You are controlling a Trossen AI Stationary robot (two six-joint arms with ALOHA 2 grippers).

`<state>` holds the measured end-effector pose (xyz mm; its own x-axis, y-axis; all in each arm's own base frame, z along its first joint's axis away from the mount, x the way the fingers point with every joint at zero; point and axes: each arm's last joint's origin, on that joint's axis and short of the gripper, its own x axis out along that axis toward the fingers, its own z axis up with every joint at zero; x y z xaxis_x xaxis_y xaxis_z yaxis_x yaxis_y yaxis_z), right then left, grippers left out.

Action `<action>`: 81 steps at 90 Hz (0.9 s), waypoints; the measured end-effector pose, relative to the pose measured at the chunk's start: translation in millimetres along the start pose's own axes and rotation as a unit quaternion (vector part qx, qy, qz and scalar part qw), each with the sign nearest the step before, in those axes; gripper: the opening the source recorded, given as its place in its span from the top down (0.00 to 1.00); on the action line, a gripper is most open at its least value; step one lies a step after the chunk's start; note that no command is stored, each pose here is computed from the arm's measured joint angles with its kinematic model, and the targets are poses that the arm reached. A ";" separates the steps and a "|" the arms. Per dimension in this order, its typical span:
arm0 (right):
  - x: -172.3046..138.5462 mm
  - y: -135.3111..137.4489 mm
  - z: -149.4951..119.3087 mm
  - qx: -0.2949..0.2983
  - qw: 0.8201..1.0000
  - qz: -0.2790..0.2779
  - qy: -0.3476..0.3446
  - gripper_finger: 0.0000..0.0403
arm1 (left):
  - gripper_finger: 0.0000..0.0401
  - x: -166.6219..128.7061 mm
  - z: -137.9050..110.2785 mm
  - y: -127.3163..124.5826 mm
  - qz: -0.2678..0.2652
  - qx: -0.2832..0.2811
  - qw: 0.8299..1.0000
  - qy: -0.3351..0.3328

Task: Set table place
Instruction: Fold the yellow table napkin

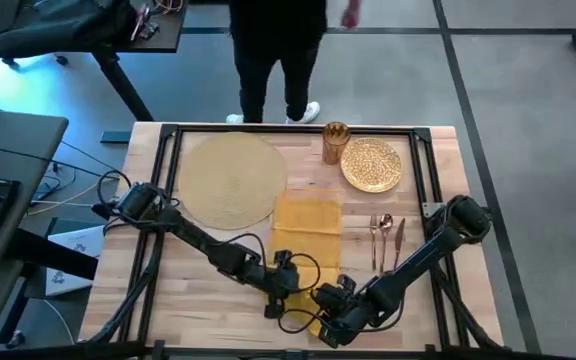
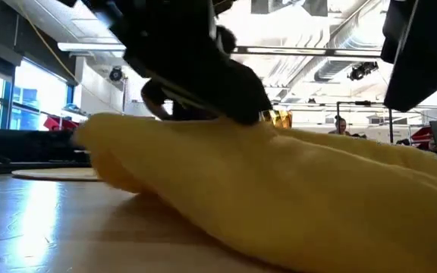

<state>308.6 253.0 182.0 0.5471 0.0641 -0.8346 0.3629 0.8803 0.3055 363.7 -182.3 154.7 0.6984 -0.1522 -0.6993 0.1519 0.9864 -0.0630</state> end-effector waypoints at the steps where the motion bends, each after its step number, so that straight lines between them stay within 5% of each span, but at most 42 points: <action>1: 0.5 -0.1 -0.1 0.000 1.000 -0.001 -0.001 0.60 | 1.00 0.6 -1.0 -0.2 0.000 0.001 1.000 0.003; 49: 54.5 -29.9 16.9 0.058 0.996 -0.072 0.013 0.60 | 0.99 2.7 -14.3 -1.7 -0.024 0.033 0.997 0.066; 81: 57.2 -39.0 13.0 0.127 0.985 -0.104 0.059 0.60 | 0.80 1.7 -18.7 -5.4 -0.037 0.037 0.995 0.085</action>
<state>335.6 216.2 128.2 0.3550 -0.0366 -0.9342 0.6421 0.7358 0.2152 351.0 -186.7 140.5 0.5556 -0.2054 -0.8057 0.2544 0.9645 -0.0705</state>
